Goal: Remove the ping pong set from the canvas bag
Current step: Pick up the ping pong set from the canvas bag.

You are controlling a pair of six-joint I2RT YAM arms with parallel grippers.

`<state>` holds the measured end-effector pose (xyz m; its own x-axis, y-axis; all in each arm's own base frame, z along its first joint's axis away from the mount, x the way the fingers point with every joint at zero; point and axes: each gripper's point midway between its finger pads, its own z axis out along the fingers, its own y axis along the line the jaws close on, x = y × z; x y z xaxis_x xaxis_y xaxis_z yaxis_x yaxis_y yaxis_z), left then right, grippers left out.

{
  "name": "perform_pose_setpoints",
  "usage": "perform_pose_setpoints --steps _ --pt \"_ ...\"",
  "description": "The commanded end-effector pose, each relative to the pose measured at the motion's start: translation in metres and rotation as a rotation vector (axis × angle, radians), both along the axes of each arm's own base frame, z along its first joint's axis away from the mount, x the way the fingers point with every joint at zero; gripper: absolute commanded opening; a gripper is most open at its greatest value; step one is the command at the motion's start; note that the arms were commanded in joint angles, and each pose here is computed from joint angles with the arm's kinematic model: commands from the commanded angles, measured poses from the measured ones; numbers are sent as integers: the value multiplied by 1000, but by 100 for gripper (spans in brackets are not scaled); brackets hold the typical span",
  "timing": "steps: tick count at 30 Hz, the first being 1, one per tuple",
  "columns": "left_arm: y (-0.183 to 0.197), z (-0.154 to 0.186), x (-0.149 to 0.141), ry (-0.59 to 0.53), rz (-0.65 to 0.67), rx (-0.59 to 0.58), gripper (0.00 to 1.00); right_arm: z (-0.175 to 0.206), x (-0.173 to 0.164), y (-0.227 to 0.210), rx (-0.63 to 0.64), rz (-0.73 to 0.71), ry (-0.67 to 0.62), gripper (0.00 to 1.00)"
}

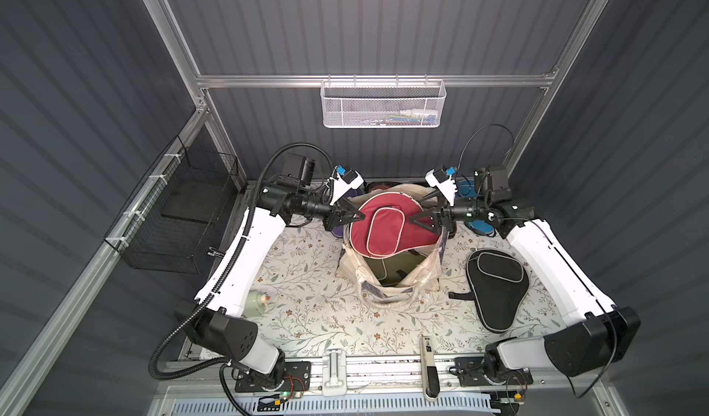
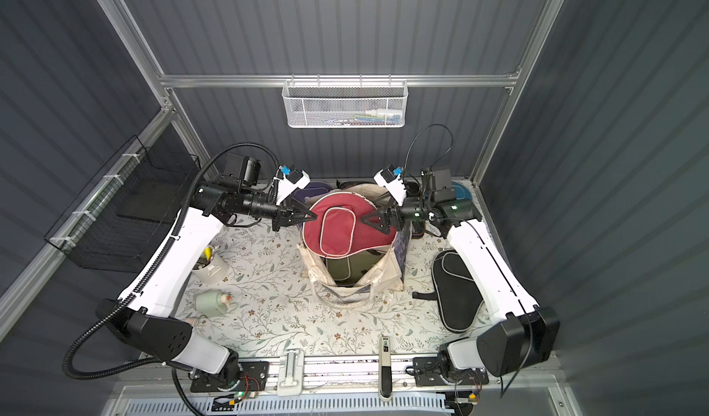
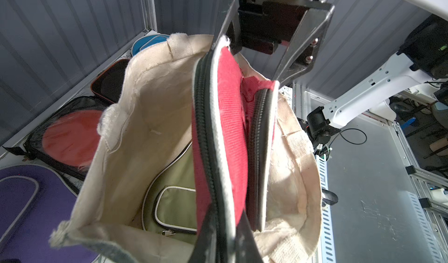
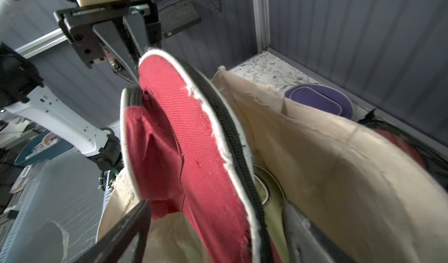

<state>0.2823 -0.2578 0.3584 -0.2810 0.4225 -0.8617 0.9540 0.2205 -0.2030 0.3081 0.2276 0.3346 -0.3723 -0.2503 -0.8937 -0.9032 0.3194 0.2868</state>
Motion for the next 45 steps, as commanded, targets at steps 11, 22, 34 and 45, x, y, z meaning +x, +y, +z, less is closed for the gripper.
perform_pose_setpoints --steps 11,22,34,45 --pt "-1 40 6 -144 46 -107 20 6 -12 3 52 38 26 0" --pt "38 57 23 -262 404 -112 100 78 -13 -15 177 -111 -139 0" --pt "19 33 17 -66 372 -336 100 169 -8 -24 547 -193 -204 0" --pt "-7 39 26 38 232 -572 100 185 5 -32 897 -114 -205 0"
